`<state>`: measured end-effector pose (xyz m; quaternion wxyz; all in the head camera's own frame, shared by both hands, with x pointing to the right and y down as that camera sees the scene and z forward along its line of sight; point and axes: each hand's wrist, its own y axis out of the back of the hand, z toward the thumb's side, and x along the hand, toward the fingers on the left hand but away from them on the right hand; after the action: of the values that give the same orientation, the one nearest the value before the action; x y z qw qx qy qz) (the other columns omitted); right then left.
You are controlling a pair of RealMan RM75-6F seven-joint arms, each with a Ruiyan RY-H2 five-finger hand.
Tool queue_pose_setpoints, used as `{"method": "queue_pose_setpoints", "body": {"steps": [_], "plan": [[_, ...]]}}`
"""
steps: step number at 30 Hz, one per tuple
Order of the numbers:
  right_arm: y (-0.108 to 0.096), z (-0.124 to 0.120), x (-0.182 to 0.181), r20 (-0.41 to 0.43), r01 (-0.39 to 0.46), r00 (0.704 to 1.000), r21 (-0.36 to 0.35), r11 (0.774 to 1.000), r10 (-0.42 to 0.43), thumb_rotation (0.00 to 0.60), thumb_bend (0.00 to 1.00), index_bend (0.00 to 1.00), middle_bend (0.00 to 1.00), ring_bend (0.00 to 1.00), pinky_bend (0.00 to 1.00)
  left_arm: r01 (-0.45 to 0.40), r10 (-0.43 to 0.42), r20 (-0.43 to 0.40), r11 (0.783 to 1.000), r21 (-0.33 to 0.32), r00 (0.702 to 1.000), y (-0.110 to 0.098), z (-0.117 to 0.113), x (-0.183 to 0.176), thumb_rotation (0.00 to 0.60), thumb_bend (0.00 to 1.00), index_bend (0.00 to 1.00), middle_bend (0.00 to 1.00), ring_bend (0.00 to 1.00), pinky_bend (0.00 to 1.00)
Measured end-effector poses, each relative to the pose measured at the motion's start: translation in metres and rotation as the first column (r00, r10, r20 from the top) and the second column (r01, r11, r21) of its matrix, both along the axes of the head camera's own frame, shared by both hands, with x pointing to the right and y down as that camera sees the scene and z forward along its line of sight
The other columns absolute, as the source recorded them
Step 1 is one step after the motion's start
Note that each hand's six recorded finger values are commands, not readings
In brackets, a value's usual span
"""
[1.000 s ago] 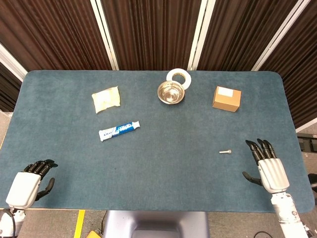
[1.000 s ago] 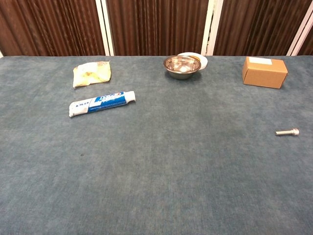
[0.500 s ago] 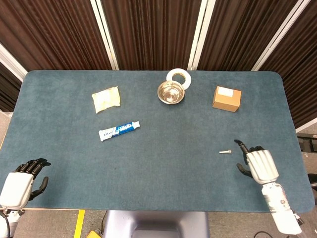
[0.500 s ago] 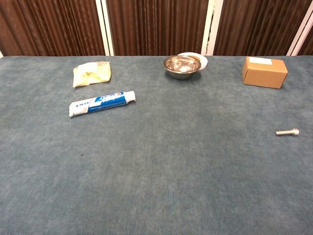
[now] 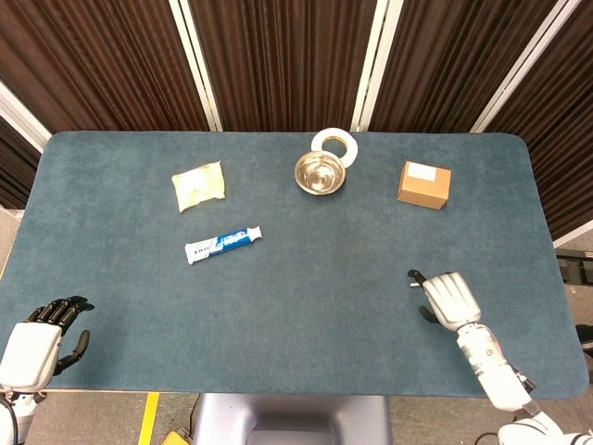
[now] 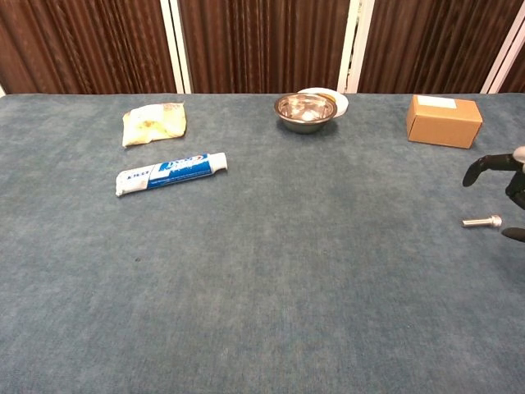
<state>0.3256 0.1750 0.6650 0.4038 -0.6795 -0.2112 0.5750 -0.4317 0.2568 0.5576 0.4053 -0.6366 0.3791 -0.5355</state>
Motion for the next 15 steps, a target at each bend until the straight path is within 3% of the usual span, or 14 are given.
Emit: {"method": "queue_pose_setpoints", "body": {"steps": [6, 15], "plan": [[-0.006, 0.012, 0.000, -0.023, 0.025, 0.999, 0.020, 0.999, -0.025, 0.600, 0.47, 0.52, 0.94, 0.85, 0.76, -0.002, 0.002, -0.002, 1.000, 0.002, 1.000, 0.000, 0.000, 0.001, 0.600, 0.45, 0.35, 0.29, 0.29, 0.42], [-0.014, 0.031, 0.005, -0.035, 0.017, 0.999, 0.005, 1.000, -0.017, 0.600, 0.48, 0.46, 0.94, 0.85, 0.76, -0.002, 0.002, -0.001, 1.000, 0.000, 1.000, 0.000, 0.001, 0.001, 0.600, 0.45, 0.35, 0.30, 0.29, 0.42]]}}
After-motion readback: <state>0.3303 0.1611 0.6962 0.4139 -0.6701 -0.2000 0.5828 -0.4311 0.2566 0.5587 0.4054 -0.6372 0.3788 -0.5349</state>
